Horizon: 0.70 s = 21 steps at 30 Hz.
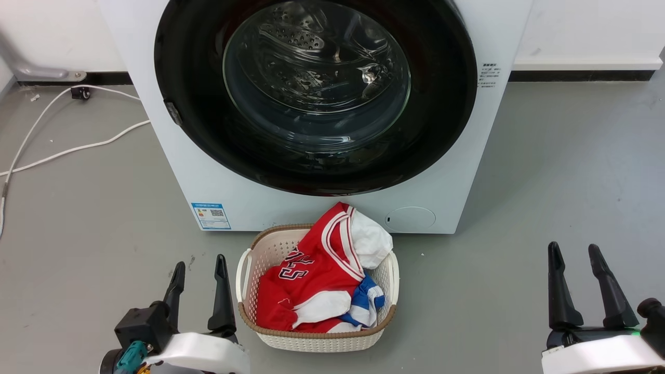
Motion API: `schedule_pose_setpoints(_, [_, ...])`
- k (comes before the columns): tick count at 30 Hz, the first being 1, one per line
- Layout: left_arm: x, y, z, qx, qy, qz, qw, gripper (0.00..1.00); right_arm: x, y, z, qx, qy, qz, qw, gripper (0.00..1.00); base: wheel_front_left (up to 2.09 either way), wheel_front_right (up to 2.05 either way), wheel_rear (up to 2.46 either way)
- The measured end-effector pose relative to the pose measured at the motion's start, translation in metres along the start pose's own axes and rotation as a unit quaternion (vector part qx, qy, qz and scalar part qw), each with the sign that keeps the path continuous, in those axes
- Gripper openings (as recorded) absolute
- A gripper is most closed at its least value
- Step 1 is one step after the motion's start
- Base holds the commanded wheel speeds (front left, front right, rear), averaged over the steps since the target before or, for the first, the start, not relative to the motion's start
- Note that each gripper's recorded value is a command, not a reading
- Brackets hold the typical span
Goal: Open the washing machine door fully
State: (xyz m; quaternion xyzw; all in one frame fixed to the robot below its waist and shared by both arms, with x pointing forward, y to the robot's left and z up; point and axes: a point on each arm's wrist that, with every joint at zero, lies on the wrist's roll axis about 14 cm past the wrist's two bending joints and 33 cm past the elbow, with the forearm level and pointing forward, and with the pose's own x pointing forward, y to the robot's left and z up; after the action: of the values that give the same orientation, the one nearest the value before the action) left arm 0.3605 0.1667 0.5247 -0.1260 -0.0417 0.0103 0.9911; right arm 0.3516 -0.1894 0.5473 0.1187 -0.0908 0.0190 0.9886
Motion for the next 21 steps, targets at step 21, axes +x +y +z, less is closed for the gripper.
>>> schedule_pose_setpoints(21, [-0.0062, -0.005, -0.0061, 0.071, -0.008, -0.013, 0.997, 1.0, -0.0052, 0.004, 0.0038, -0.056, -0.013, 0.013, 0.998, 1.0, 0.0, 0.0, 0.0])
